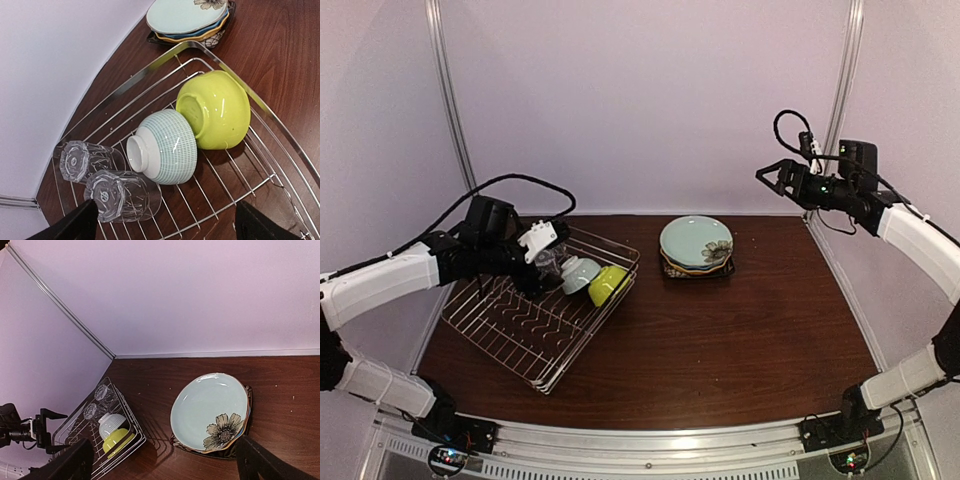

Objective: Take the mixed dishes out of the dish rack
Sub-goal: Grab the bowl from the dish rack, then pass from the left arm to the right, then place the bowl at the center of the board.

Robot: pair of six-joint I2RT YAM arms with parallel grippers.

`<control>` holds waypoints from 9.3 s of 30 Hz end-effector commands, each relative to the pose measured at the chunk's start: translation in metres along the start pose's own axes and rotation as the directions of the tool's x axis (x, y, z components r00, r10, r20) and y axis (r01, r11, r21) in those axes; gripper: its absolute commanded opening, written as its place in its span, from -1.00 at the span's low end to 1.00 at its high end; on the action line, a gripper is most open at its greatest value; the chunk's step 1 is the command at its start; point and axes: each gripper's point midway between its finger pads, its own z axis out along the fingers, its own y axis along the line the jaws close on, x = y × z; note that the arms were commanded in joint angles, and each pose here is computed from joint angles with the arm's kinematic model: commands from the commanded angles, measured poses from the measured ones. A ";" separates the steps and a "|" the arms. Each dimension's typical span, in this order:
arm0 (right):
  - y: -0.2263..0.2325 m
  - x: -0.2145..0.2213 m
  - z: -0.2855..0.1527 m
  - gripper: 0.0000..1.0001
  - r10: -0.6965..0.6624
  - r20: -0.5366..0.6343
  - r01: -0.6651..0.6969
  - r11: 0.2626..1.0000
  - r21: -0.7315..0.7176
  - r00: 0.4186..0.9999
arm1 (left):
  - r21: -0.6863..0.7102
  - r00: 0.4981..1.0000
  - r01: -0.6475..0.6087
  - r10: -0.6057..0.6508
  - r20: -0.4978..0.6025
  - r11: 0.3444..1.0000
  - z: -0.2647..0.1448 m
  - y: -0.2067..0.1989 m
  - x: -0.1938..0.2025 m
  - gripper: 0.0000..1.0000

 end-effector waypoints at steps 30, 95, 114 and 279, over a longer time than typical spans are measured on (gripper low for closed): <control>0.002 -0.025 -0.027 0.99 0.044 0.104 -0.036 0.996 -0.077 0.994 | -0.084 0.973 -0.180 0.165 -0.162 0.980 0.111 0.017 0.030 0.95; 0.015 -0.024 -0.028 0.99 -0.043 0.133 0.055 0.995 -0.080 0.990 | -0.099 0.961 0.041 -0.012 0.277 0.994 -0.005 0.056 -0.120 0.12; 0.145 0.016 0.003 0.73 -0.221 0.228 0.285 0.909 -0.303 0.948 | 0.239 0.714 0.035 -0.192 0.673 0.970 -0.120 -0.010 -0.227 0.10; -0.240 0.058 0.075 0.99 0.279 -0.117 -0.158 0.788 0.596 0.953 | -0.010 0.855 0.401 -0.370 0.363 0.916 -0.034 0.039 -0.117 0.95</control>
